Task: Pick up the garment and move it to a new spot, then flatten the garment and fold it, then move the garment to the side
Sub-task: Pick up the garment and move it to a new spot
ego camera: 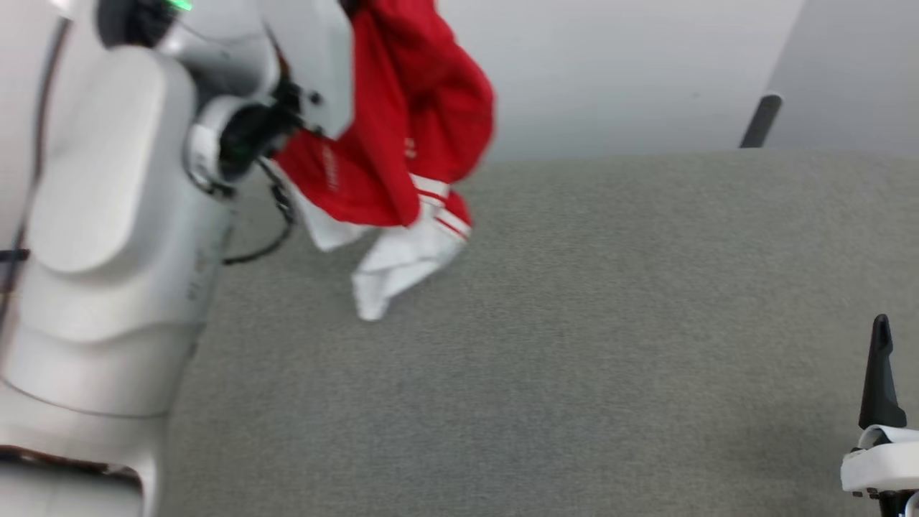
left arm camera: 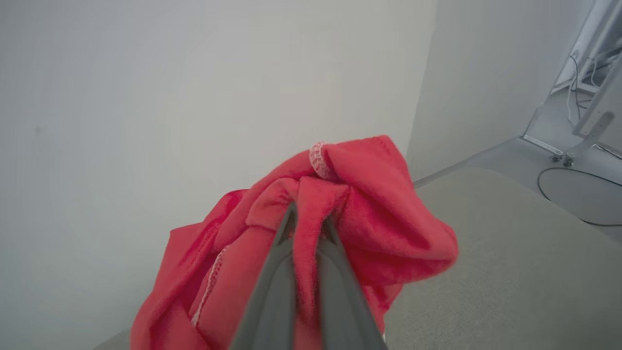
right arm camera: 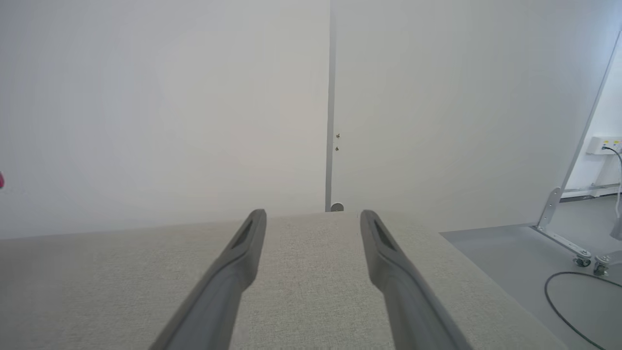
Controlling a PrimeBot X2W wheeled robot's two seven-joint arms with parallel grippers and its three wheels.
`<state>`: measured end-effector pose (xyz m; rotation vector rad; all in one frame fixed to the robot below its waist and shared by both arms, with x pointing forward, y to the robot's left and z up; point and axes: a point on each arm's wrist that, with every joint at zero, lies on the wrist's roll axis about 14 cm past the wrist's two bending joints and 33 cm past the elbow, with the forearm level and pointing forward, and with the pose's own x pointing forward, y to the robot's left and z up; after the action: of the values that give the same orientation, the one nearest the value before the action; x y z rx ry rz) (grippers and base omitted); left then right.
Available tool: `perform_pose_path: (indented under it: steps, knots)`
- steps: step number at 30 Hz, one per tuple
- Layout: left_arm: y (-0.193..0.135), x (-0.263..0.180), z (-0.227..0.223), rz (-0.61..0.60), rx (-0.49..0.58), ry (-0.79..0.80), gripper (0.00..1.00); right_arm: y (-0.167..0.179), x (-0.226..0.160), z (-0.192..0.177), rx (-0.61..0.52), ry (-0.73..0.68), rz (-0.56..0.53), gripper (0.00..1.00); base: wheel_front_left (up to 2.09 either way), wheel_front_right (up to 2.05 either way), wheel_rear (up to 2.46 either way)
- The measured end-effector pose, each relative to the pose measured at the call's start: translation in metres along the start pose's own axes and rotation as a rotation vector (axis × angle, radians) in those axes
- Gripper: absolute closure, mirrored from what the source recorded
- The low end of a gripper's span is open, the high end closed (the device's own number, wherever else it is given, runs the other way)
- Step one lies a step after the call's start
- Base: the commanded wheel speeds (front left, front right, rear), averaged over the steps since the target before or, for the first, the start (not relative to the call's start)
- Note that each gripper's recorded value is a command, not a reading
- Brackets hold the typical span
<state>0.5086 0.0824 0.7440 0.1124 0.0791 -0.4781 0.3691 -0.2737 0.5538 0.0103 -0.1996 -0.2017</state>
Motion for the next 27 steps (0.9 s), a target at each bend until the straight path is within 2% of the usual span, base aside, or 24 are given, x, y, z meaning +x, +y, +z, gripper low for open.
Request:
perform_pose_path:
  steps: [7,13,19,27]
  knots:
    - [-0.067,0.028,-0.036,-0.176,-0.017,0.094,1.00,-0.032,-0.015,-0.007,-0.020,0.028,-0.093,0.00,0.00,0.00,0.00]
    - [-0.107,0.042,-0.080,-0.286,-0.030,0.201,1.00,-0.047,-0.024,-0.019,-0.009,0.060,-0.140,0.00,0.00,0.00,0.00]
    - [-0.131,0.048,-0.137,-0.351,-0.063,0.336,1.00,-0.053,-0.029,-0.035,0.004,0.103,-0.166,0.00,0.00,0.00,0.00]
    - [-0.145,0.046,-0.209,-0.391,-0.095,0.522,1.00,-0.054,-0.030,-0.055,0.026,0.158,-0.180,0.00,0.00,0.00,0.00]
